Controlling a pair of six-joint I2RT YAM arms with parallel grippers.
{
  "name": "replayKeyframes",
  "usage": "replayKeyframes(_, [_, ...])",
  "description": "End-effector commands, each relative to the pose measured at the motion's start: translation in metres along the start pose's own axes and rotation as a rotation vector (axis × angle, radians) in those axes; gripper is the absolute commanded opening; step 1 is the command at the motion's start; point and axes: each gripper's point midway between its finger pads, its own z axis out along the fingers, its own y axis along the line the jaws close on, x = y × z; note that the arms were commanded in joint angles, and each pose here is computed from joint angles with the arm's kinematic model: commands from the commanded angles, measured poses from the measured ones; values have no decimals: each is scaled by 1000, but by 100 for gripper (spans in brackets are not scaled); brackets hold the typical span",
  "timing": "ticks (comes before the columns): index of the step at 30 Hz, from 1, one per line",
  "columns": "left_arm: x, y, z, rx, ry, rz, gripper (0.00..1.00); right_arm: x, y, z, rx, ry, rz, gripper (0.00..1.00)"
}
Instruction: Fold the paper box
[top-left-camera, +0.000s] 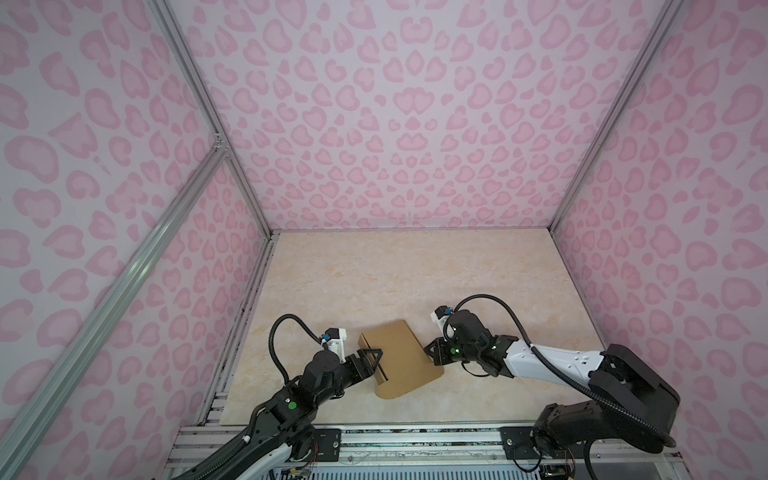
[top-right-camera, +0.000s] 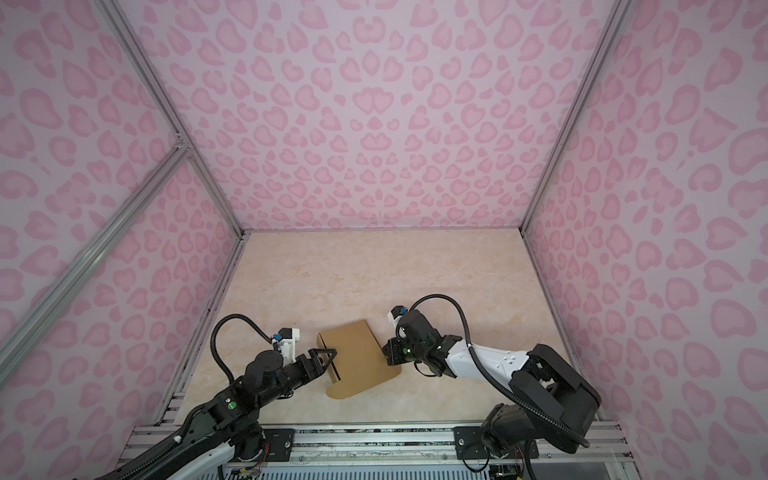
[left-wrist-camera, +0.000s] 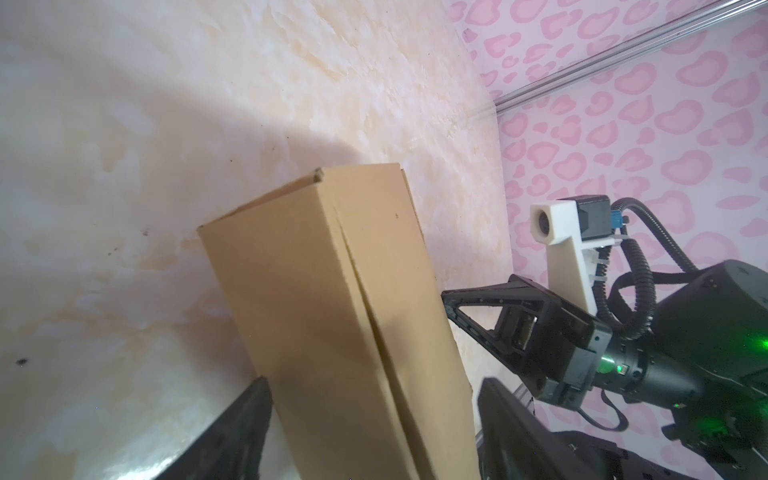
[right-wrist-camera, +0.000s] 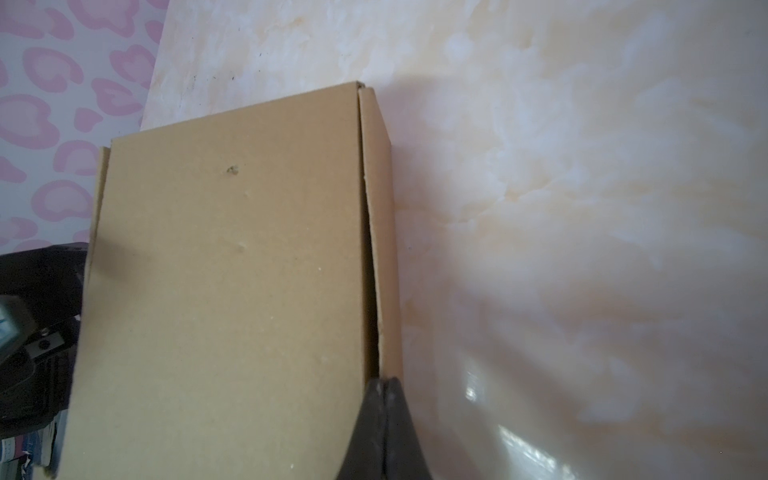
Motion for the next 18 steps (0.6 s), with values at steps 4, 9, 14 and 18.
replayKeyframes(4, [-6,-11,-1,32,-24,6,79,3,-3,2,5,7,11,0])
replayKeyframes(9, [-1,5,-3,-19,-18,7,80,4,-6,2,12,7,16,0])
replayKeyframes(14, [0,12,-1,-62,-13,3,81,2,-4,2,3,5,16,0])
replayKeyframes(18, [-2,8,4,-65,-14,-3,82,1,-1,2,-6,4,14,0])
